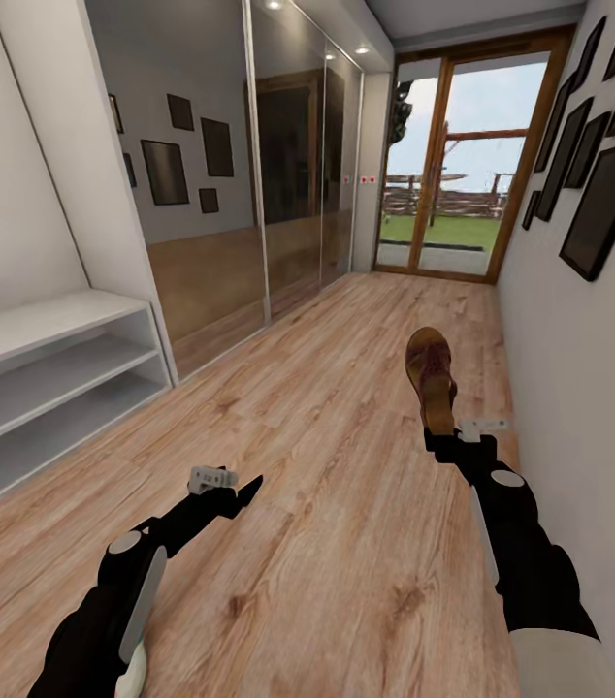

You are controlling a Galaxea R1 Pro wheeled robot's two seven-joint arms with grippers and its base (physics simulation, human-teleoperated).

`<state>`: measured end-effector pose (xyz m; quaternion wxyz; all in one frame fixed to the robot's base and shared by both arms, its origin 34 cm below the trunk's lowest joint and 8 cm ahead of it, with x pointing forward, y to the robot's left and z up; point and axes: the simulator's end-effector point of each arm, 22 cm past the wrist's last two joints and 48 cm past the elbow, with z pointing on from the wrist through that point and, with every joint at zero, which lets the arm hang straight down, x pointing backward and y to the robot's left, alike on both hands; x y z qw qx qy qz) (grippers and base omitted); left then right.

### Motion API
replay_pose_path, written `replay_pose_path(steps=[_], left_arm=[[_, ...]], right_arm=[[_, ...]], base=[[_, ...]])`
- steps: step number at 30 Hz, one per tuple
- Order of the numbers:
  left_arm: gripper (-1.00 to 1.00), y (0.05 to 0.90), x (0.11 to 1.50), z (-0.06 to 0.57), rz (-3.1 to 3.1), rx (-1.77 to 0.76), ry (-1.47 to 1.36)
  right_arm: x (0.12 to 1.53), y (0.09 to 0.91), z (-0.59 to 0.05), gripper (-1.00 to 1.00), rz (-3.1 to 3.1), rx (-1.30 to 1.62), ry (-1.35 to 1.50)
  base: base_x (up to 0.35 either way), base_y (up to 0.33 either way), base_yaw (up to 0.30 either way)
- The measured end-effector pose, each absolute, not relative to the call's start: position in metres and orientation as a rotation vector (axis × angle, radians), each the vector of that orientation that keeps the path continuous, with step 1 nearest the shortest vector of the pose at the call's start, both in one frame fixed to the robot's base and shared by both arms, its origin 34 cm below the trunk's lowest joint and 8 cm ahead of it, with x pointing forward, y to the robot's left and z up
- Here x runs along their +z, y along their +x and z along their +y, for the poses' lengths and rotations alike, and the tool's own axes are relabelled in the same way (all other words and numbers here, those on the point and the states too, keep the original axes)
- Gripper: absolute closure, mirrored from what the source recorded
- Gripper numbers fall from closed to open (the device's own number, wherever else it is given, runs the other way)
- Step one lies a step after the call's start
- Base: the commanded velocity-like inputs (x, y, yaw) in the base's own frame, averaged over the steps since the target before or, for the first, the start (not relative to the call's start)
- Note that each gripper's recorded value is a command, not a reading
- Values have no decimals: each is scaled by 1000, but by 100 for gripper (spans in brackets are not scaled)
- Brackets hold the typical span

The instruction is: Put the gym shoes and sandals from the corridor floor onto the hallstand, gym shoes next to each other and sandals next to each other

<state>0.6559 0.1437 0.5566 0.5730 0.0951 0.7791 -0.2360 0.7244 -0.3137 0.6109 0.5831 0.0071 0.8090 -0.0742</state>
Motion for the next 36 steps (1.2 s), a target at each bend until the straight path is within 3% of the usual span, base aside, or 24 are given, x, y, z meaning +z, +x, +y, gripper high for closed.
replay_pose_path(steps=[14, 36], left_arm=[[-100, 656, 557, 143, 1827, -558, 220], [-100, 656, 556, 143, 1829, -560, 219]], right_arm=[[611, 724, -314, 100, 1888, -174, 16], [611, 724, -313, 100, 1889, -172, 16]], base=[[319, -14, 1], [329, -167, 0]])
